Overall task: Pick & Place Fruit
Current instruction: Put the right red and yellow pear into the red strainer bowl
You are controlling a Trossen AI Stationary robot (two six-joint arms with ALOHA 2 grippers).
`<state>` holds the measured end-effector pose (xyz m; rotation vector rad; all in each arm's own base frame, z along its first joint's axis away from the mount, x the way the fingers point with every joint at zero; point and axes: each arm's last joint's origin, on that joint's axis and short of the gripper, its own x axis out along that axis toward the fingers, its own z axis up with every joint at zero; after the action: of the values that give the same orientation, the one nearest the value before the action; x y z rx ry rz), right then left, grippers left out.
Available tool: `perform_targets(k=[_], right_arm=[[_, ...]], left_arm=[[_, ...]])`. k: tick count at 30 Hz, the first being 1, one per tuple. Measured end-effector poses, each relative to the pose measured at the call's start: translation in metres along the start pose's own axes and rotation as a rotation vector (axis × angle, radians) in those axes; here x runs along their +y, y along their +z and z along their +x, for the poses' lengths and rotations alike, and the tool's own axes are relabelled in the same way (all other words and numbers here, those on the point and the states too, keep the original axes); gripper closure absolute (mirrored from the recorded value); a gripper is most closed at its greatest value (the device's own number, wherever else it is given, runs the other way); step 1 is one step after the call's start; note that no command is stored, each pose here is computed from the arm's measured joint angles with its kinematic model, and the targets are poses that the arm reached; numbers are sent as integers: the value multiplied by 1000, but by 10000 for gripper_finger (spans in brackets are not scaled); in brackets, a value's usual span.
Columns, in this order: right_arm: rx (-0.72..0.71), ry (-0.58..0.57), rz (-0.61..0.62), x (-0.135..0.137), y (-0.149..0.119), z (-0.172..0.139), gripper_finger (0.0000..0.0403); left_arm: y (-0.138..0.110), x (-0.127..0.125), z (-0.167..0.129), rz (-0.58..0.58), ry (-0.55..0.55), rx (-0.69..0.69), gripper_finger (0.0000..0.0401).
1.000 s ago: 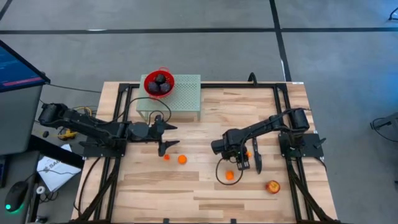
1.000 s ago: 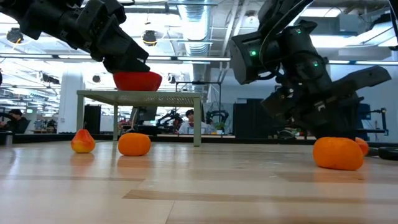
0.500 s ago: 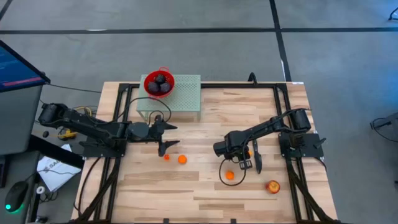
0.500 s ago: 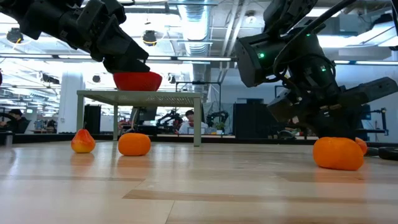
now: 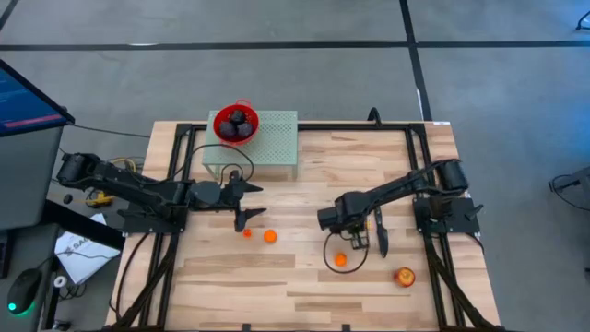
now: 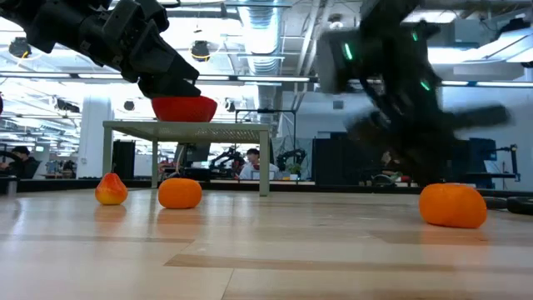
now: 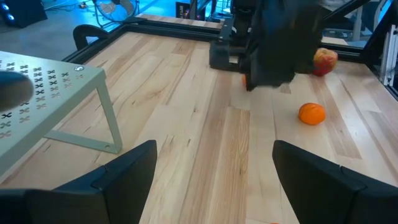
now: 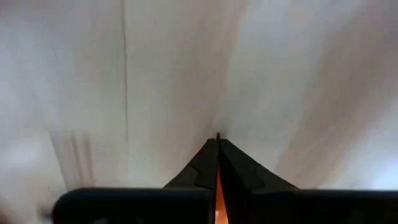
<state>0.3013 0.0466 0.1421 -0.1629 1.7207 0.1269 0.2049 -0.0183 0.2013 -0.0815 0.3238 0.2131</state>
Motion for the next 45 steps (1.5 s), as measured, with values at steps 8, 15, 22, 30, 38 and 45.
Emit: perform_targets(k=[8,15,22,30,38,45], right_arm=[[-738,-86,96,-30,2,-91,401],[-1374,-233,127,-93,1,-138,402],[-1805,-286,120,-176,26,-137,402],[-1916,-209,208,-278,80,-141,402],[-1754,-154,311,-331,119,-127,402],[-1695,-130,331,-339,131,-118,402]], left_arm=[[0,0,0,-1,-3,-1,87],[8,1,-8,-18,-11,-52,87],[26,7,-33,-20,-22,-183,87],[42,15,-64,-14,-14,-336,87],[47,19,-76,-9,0,-395,87],[46,19,-75,1,2,-387,87]])
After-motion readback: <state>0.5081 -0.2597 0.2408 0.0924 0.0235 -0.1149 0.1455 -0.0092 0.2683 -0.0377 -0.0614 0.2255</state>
